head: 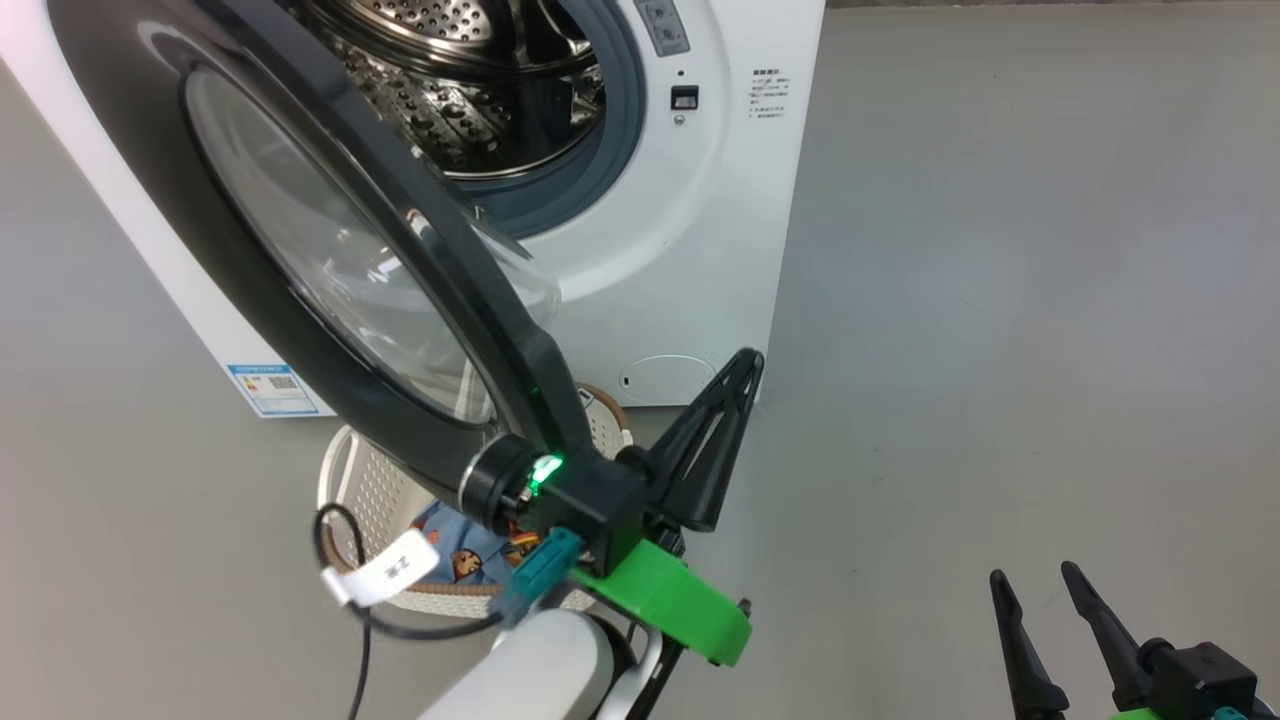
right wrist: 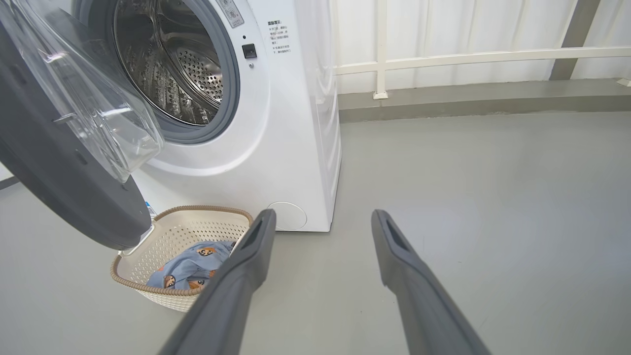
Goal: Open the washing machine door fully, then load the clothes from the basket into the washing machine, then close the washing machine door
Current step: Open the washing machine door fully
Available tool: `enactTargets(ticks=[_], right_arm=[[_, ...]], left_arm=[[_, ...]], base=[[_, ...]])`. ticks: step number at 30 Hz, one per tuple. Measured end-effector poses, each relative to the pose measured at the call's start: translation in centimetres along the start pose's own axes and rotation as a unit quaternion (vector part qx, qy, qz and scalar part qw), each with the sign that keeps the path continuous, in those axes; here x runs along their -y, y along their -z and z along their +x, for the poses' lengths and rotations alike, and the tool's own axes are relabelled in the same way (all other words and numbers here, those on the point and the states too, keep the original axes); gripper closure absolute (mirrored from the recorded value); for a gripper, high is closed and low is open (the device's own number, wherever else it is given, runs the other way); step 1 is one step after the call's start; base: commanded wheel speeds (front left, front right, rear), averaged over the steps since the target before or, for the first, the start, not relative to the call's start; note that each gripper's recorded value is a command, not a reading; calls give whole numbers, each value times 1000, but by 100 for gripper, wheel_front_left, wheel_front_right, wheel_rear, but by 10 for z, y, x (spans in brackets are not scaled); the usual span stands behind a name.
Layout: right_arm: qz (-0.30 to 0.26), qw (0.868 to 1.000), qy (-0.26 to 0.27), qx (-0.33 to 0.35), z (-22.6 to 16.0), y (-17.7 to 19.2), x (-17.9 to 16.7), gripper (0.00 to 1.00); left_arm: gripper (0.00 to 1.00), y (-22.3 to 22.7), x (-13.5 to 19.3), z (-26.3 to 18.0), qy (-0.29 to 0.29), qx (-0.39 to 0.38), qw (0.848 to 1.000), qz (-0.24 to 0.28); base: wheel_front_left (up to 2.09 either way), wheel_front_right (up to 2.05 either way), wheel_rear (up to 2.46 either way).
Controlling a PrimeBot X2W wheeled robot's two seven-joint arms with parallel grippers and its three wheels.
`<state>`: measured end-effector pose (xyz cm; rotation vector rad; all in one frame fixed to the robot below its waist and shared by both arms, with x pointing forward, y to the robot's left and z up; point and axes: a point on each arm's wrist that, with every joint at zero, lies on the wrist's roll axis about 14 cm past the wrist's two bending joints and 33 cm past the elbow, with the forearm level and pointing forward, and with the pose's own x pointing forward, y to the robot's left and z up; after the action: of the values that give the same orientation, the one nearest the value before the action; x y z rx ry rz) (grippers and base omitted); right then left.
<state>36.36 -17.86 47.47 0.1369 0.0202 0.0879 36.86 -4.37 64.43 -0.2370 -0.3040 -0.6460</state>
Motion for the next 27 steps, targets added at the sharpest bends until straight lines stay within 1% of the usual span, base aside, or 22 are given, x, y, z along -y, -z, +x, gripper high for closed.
enactTargets(ticks=[2,6,13,14,27], right_arm=[[0,1000,1,0,-1,0,1,0],[-1,1000,2,3,-2,-2,1,0],[-5,1000,6,10,-2,-7,5,0],[-8,1000,7,12,-2,-9,7,0],[-10,1000,12,12,0,-9,12,0]], left_arm=[[100,12,-1,0,-4,-21,1000,-7],[100,29,-14,2,-29,-53,998,3],[100,42,-31,2,-60,-75,995,8],[100,46,-38,1,-72,-81,994,11],[100,70,-70,-9,-124,-111,986,21]], base=[[0,0,0],[0,0,0],[0,0,0],[0,0,0],[0,0,0]])
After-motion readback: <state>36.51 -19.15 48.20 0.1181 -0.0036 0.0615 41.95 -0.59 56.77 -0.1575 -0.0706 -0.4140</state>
